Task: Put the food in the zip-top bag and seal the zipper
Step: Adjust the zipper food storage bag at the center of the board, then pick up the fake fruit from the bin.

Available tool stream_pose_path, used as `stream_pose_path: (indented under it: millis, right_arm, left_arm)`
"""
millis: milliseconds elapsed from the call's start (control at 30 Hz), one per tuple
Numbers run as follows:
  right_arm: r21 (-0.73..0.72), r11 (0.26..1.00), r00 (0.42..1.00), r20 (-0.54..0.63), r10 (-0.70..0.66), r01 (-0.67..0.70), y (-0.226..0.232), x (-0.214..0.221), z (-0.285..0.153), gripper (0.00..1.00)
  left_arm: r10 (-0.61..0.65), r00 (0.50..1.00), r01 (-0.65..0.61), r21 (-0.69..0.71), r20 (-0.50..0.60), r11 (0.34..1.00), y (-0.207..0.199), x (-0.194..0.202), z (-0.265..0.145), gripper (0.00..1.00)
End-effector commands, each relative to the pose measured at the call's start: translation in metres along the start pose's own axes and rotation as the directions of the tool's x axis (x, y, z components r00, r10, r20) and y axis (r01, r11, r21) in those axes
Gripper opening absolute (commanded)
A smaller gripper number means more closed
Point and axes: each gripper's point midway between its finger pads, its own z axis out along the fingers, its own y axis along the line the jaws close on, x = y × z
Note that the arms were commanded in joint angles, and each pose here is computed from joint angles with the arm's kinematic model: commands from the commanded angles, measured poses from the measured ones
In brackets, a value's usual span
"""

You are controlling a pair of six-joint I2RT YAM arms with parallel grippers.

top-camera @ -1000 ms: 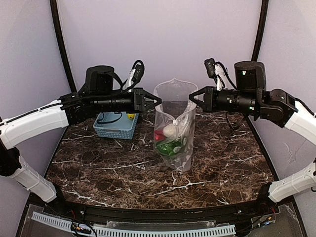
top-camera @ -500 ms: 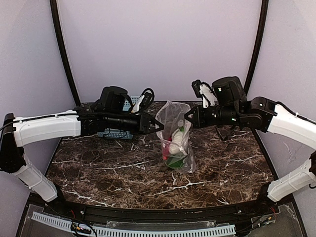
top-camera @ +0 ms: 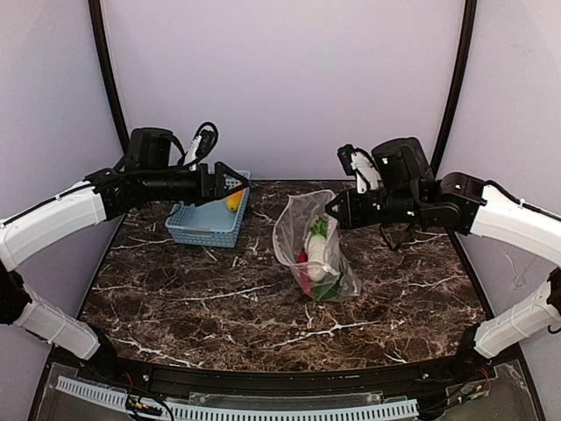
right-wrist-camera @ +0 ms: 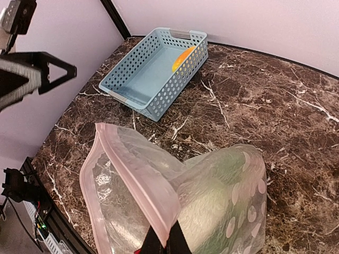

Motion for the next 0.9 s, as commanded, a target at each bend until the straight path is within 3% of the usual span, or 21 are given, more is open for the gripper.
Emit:
stream_pose_path:
  millis: [0, 400, 633, 867]
  right_arm:
    - [-0.01, 1.0, 0.998, 0.053, 0.017, -0.017, 0.002, -0.014, 0.001, 0.0]
    - [-0.043, 0.999, 0.998, 0.056, 0.031, -0.029, 0.008, -0.017, 0.002, 0.0]
    - [-0.057, 0.998, 0.998, 0.059, 0.034, -0.031, 0.011, -0.02, 0.0, 0.0]
    - [-0.067, 0.997, 0.998, 0.058, 0.035, -0.031, 0.014, -0.021, 0.0, 0.0]
  left_arm:
    - [0.017, 0.999, -0.01, -0.158, 0.038, 0.987, 0.049, -0.025, -0.019, 0.85]
    - [-0.067, 0.997, 0.044, -0.431, -0.038, 0.901, 0.207, -0.025, 0.042, 0.78]
    - [-0.046, 0.989, -0.032, -0.501, -0.143, 0.865, 0.262, -0.014, 0.085, 0.75]
    - [-0.058, 0.984, -0.037, -0.509, -0.169, 0.86, 0.289, -0.017, 0.114, 0.73]
